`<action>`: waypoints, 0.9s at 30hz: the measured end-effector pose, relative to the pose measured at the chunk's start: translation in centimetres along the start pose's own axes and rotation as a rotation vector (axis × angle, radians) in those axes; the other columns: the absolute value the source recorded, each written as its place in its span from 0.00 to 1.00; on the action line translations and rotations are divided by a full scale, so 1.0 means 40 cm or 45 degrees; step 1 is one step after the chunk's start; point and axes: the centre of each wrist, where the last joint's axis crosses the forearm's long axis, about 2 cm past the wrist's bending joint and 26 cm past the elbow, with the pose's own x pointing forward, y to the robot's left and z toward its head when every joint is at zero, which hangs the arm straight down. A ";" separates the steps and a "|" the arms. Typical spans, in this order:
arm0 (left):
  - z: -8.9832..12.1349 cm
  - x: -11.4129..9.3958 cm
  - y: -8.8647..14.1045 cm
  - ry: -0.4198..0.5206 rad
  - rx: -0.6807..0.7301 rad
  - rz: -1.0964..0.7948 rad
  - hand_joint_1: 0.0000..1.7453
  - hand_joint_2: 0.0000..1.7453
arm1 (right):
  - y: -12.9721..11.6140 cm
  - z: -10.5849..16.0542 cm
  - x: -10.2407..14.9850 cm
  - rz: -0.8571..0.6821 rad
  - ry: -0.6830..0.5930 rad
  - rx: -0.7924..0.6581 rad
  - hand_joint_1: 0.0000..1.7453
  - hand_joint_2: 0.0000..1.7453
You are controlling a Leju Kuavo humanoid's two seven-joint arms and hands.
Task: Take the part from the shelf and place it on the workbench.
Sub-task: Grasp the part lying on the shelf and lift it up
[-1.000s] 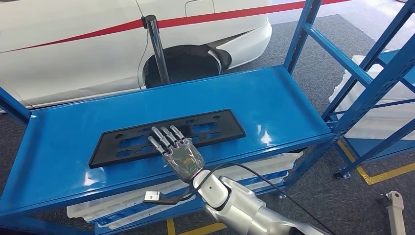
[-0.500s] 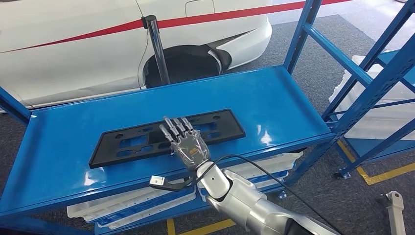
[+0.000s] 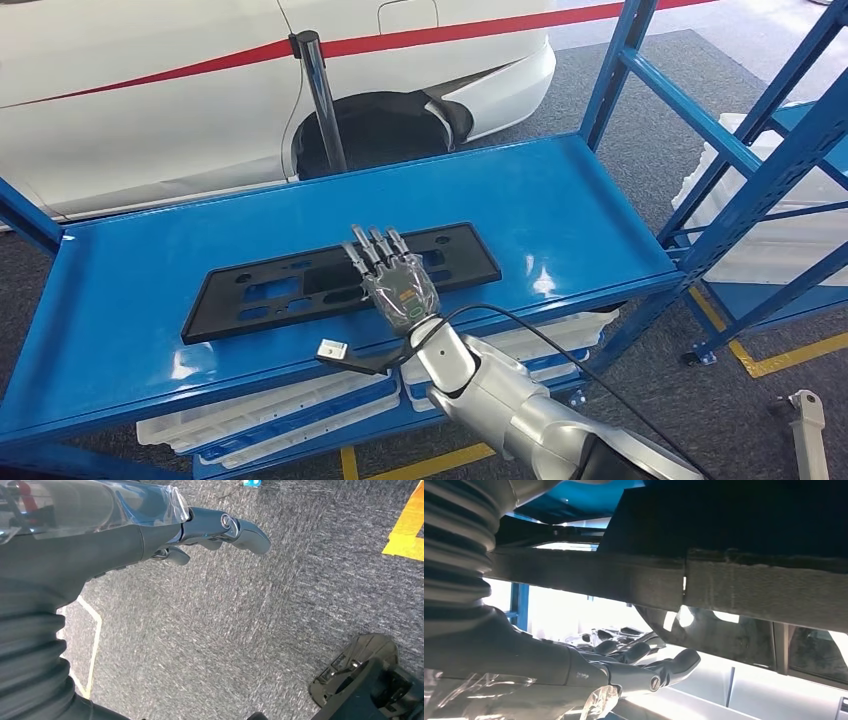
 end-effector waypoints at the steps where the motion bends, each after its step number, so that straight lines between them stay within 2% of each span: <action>1: 0.000 0.000 0.000 0.000 0.000 0.000 0.00 1.00 | 0.001 0.000 -0.001 0.001 0.003 0.000 0.00 1.00; 2: 0.000 0.000 0.000 0.000 0.000 0.000 0.00 1.00 | 0.002 0.000 -0.002 0.001 0.006 0.000 0.00 1.00; 3: 0.000 -0.001 -0.001 0.001 -0.001 0.000 0.00 1.00 | 0.003 0.000 -0.003 -0.002 0.009 -0.001 0.07 1.00; 6: 0.000 -0.001 -0.001 0.001 0.000 0.000 0.00 1.00 | 0.007 0.002 -0.007 -0.020 0.022 0.001 0.82 1.00; 7: 0.000 -0.001 -0.002 0.001 0.001 0.000 0.00 1.00 | 0.010 0.003 -0.008 -0.027 0.024 0.006 1.00 1.00; 27: 0.001 -0.005 -0.007 0.001 0.001 -0.017 0.00 1.00 | 0.035 0.019 -0.007 -0.089 0.021 0.036 1.00 1.00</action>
